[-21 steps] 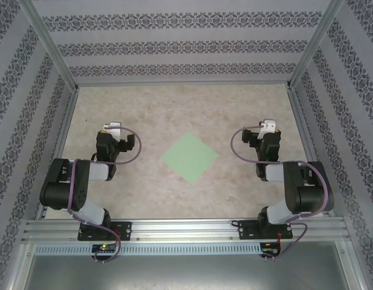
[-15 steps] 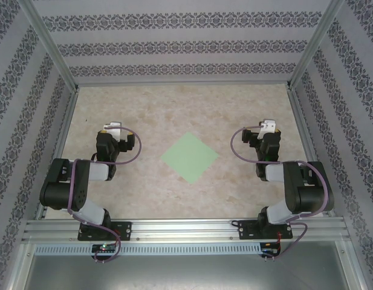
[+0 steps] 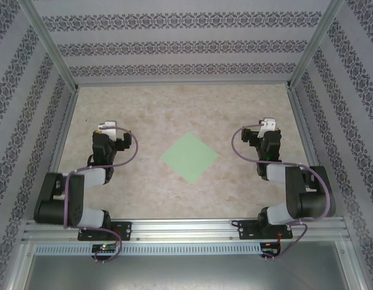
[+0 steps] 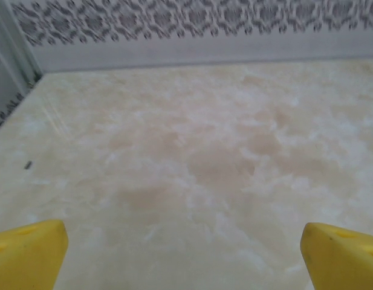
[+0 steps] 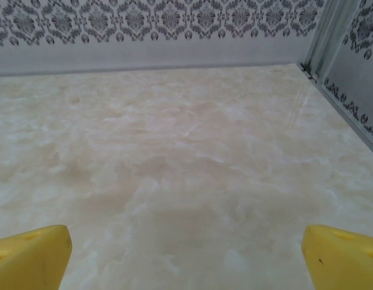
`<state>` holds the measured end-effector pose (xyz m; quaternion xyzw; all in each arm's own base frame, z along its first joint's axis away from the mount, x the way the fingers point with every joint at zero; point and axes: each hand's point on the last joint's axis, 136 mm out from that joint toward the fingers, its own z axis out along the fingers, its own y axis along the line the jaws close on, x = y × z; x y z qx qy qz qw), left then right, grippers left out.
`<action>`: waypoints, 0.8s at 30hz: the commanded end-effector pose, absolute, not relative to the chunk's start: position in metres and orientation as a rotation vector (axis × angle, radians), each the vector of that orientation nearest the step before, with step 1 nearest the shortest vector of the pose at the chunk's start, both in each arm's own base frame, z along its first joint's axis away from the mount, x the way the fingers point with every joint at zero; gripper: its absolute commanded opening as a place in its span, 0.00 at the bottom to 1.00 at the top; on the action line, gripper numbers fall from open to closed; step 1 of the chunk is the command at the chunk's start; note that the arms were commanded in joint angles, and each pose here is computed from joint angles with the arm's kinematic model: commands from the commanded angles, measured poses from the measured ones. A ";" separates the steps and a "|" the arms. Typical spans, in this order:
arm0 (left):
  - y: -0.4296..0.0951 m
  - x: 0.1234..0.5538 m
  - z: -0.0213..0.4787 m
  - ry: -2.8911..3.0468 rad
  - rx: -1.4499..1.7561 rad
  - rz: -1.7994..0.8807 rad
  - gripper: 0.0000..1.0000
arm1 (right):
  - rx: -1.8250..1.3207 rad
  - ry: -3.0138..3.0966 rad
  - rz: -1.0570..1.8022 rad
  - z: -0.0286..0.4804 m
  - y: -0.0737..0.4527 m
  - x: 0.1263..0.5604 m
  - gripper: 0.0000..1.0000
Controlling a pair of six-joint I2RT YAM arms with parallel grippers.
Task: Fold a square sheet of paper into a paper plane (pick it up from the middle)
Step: Rotate the square sheet of paper at the center of the table.
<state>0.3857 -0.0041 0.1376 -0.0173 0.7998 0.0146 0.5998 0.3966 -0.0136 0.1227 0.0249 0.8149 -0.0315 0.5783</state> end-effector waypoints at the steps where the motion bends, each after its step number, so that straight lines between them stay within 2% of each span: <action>1: 0.010 0.369 0.163 1.849 -0.201 0.008 1.00 | 0.125 2.090 -0.064 0.151 -0.014 0.394 0.98; 4: 0.027 0.349 0.195 1.801 -0.379 0.001 1.00 | 0.212 2.229 0.164 0.168 0.013 0.386 0.98; 8: 0.029 0.324 0.212 1.773 -0.539 -0.110 1.00 | 0.146 2.265 0.645 0.187 0.088 0.375 0.98; 11: 0.009 0.323 0.210 1.822 -0.519 -0.255 1.00 | 0.122 2.366 0.707 0.178 0.129 0.369 0.98; 16: -0.032 0.338 0.191 2.041 -0.437 -0.450 1.00 | 0.052 2.561 0.602 0.147 0.190 0.359 0.98; 18: -0.045 0.341 0.183 2.102 -0.385 -0.467 1.00 | 0.011 2.600 0.582 0.139 0.218 0.358 0.98; 22: -0.057 0.339 0.168 2.163 -0.353 -0.462 1.00 | -0.139 2.640 0.722 0.129 0.295 0.351 0.98; 24: -0.056 0.337 0.167 2.161 -0.350 -0.449 1.00 | -0.145 2.685 0.669 0.123 0.312 0.349 0.98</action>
